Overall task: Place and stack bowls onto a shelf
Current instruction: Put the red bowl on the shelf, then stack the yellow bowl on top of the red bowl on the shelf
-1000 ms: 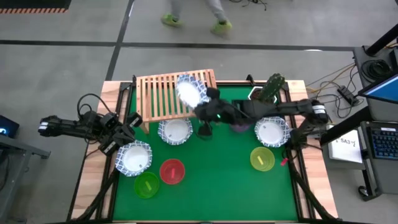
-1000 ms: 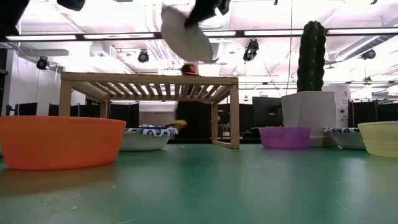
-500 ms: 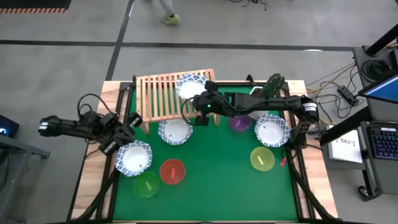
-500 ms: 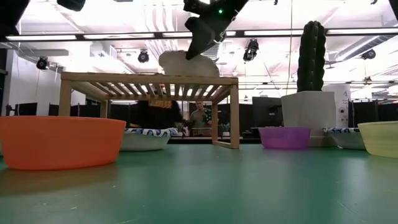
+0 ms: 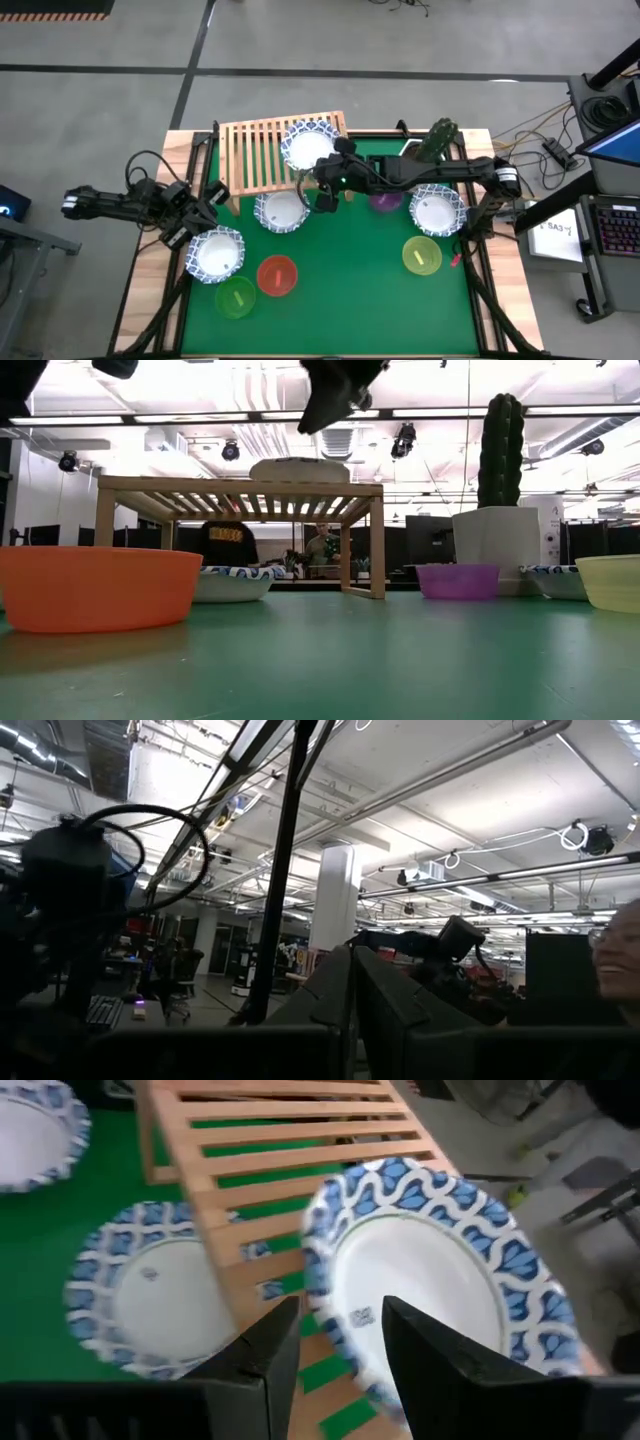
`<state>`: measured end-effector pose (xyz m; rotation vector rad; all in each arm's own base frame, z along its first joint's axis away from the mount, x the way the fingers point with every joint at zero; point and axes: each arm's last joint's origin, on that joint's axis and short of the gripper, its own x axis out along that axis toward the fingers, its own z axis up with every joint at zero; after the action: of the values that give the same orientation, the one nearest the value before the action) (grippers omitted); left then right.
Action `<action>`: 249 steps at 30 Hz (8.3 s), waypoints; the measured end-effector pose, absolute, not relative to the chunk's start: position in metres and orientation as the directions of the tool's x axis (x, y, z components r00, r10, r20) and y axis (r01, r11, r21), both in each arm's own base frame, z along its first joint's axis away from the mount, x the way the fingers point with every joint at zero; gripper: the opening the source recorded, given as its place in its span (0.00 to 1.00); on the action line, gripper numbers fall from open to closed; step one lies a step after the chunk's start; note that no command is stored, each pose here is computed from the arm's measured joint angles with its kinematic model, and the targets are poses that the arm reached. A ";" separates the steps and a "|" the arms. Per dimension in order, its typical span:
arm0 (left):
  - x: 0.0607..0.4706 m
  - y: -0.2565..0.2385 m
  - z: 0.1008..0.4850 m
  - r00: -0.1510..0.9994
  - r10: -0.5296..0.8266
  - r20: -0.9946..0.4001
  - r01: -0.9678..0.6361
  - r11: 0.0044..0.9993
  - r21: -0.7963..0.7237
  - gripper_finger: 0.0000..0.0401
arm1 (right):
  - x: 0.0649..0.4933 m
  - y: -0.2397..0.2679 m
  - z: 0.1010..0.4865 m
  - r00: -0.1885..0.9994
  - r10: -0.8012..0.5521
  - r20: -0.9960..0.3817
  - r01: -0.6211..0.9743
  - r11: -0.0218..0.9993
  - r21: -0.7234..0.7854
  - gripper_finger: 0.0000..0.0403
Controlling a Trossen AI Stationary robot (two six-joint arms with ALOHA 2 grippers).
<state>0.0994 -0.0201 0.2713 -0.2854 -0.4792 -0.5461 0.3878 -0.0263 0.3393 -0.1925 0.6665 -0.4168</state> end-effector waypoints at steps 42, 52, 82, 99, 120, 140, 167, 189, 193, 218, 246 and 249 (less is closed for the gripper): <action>0.252 -0.117 0.274 0.540 -0.238 -0.807 -0.459 0.721 -0.519 0.00 | 0.199 0.047 0.266 0.995 -0.077 -0.071 0.047 0.932 -0.359 0.26; 0.282 -0.193 0.247 0.229 -0.258 -0.939 -0.285 0.904 -0.318 0.03 | 0.190 0.045 0.275 0.999 -0.048 -0.022 0.038 0.936 -0.350 0.21; 0.311 -0.223 0.165 0.049 0.137 -0.989 0.015 0.990 0.138 0.04 | 0.190 0.047 0.275 1.000 -0.005 -0.026 -0.005 0.931 -0.366 0.19; 0.297 -0.204 0.246 0.265 0.055 -0.963 0.005 0.998 0.058 0.00 | 0.190 0.047 0.273 0.999 -0.005 -0.036 -0.007 0.943 -0.334 0.17; 0.257 -0.030 0.374 0.238 0.429 -0.871 -0.273 0.891 0.364 0.00 | 0.195 0.048 0.263 0.994 -0.007 -0.108 -0.025 0.958 -0.287 0.16; 0.251 0.115 0.350 0.006 0.350 -0.937 -0.361 0.874 0.324 0.00 | 0.195 0.048 0.262 0.993 -0.008 -0.117 -0.028 0.954 -0.300 0.16; 0.265 0.053 0.371 0.284 0.262 -0.922 -0.424 0.897 0.124 0.28 | 0.194 0.045 0.258 0.981 -0.120 -0.149 0.088 0.974 -0.207 0.16; 0.264 -0.135 0.319 0.873 -0.161 -0.460 0.260 0.952 0.160 0.27 | 0.207 0.050 0.231 0.729 -0.089 -0.679 0.320 0.921 0.223 0.16; 0.263 -0.133 0.303 0.860 -0.146 -0.489 0.232 0.965 0.121 0.27 | 0.212 0.053 0.232 0.662 -0.062 -0.747 0.341 0.912 0.227 0.16; 0.256 -0.129 0.292 0.789 -0.112 -0.604 0.106 0.993 -0.046 0.27 | 0.216 0.098 0.230 0.101 0.234 -0.967 0.676 0.697 0.239 0.28; 0.265 -0.134 0.307 0.879 -0.143 -0.455 0.127 0.990 -0.065 0.27 | 0.284 0.128 0.216 0.358 0.325 -0.875 0.065 0.926 0.371 0.02; 0.267 -0.135 0.312 0.903 -0.156 -0.400 0.152 0.988 -0.042 0.28 | 0.296 0.134 0.235 0.492 0.490 -0.719 -0.265 0.871 0.413 0.02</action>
<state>0.2671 -0.1349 0.3123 -0.0102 0.4145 -0.1588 0.2960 0.1345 0.2347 0.2620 0.9524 0.4644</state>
